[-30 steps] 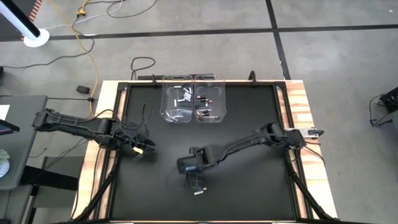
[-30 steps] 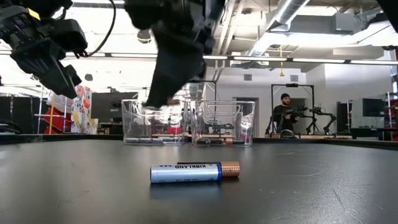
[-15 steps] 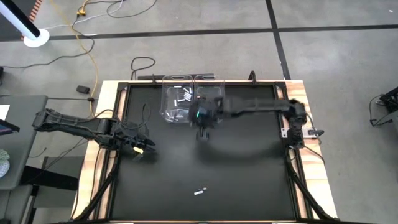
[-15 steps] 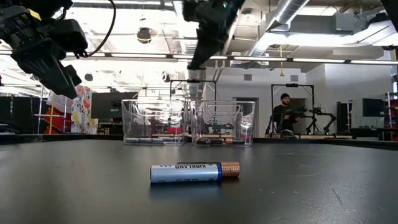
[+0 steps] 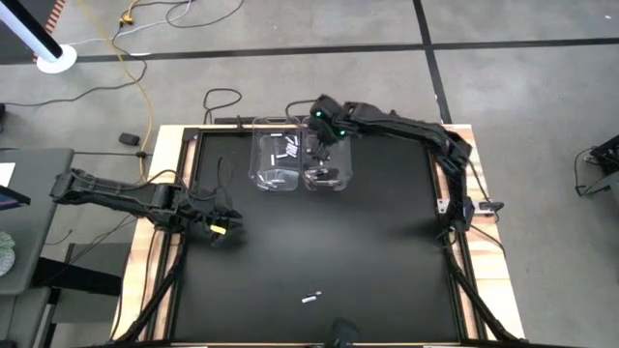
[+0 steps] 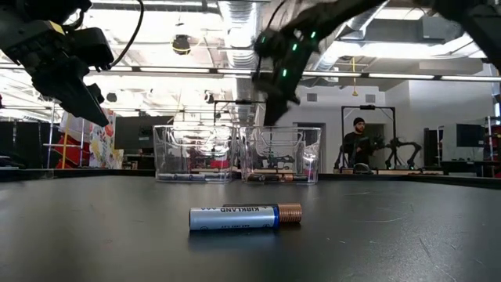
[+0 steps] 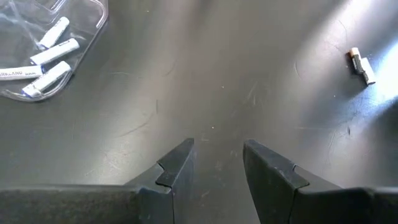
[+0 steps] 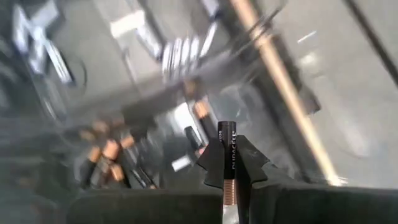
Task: Sort batteries
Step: Put the black battery into the right transparent bin
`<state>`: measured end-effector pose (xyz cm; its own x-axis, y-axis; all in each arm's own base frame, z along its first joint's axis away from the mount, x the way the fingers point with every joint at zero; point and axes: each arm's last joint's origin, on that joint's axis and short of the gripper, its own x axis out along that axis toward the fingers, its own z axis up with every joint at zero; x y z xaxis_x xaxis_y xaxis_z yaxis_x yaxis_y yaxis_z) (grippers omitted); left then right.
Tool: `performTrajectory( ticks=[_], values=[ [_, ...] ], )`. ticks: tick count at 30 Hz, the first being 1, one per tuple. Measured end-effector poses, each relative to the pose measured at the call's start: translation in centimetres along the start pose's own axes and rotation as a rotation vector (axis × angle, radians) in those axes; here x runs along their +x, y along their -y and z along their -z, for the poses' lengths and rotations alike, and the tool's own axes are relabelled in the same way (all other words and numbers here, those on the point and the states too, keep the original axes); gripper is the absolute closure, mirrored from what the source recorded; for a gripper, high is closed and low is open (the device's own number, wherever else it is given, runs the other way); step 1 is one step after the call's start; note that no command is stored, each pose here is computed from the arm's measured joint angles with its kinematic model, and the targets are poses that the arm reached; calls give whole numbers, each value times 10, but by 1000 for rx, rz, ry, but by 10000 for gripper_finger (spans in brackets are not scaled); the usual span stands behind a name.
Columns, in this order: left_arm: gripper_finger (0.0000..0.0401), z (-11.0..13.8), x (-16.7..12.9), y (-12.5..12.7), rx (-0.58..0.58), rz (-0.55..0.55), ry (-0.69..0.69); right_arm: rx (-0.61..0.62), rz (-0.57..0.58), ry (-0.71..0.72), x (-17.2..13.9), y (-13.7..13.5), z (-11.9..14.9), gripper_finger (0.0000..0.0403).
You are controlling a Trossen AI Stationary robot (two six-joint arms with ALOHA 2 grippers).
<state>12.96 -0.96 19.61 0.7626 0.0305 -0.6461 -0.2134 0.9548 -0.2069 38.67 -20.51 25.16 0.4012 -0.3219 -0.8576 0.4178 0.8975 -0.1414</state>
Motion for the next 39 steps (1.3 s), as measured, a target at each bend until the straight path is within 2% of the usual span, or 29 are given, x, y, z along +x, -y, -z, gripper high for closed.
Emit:
performTrajectory(
  ticks=[5,8,17,22,30,39],
  values=[
    [268,0,0,0,0,-1,0,-4,-96,-128,44,5,7,387],
    [268,0,0,0,0,-12,5,11,-114,-178,62,11,10,387],
    [268,-1,0,-2,0,-54,20,28,-120,-286,93,24,15,388],
    [268,-1,0,-2,0,-66,25,4,-124,-291,96,23,15,379],
    [268,-1,0,-2,-2,-66,25,5,-123,-287,94,23,14,336],
    [268,-1,0,-2,-13,-66,25,6,-124,-298,88,25,11,304]
  ],
)
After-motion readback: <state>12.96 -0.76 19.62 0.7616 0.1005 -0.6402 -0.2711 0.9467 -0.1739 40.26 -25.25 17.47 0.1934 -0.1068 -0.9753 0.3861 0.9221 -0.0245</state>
